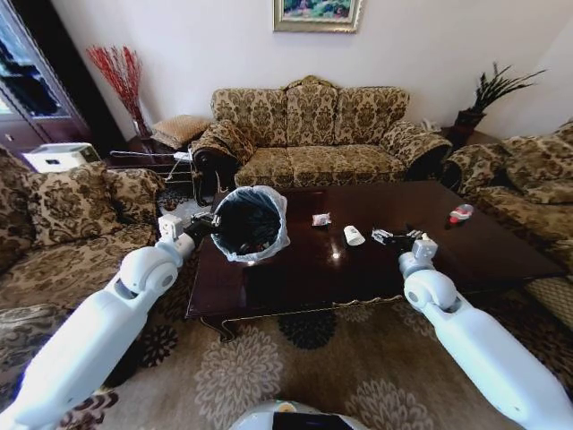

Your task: Move to the front of the table and place the trash on the table into the trash bin.

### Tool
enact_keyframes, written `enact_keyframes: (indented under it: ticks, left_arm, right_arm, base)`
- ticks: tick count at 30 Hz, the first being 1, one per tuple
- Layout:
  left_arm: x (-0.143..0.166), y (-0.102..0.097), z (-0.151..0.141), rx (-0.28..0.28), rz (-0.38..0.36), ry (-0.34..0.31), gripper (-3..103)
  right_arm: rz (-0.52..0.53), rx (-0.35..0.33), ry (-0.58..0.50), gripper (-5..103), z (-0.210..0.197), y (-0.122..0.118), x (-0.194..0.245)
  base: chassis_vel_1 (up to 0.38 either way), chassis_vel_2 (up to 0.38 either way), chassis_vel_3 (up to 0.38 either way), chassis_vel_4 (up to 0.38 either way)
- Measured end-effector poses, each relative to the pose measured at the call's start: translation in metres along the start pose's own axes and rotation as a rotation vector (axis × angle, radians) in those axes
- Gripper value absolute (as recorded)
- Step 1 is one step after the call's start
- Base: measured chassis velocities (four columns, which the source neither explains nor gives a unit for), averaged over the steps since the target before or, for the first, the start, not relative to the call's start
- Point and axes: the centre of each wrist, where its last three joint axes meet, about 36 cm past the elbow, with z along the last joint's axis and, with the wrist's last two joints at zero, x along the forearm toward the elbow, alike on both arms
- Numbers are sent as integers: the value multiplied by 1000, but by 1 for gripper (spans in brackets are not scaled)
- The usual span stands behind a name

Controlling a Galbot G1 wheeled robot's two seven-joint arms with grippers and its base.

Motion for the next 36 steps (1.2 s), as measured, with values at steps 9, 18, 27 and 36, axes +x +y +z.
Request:
enact_keyframes:
  ticks: [9, 18, 27, 36]
  left_arm:
    - [3, -5, -1, -3, 11, -6, 2]
    - [5, -8, -2, -16, 8, -5, 2]
    - [6, -11, -3, -21, 7, -14, 2]
    - [6, -14, -3, -16, 18, -15, 2]
  right_arm:
    - [-10, 8, 5, 100, 5, 7, 2]
    - [25, 15, 53, 100, 20, 10, 8]
    - [61, -94, 219, 100, 73, 3, -1]
    - [-31, -259, 239, 100, 95, 28, -12]
  base:
    - [-126, 122, 126, -138]
    - [-175, 159, 171, -147]
    - [-1, 5, -9, -6]
    - [6, -19, -14, 2]
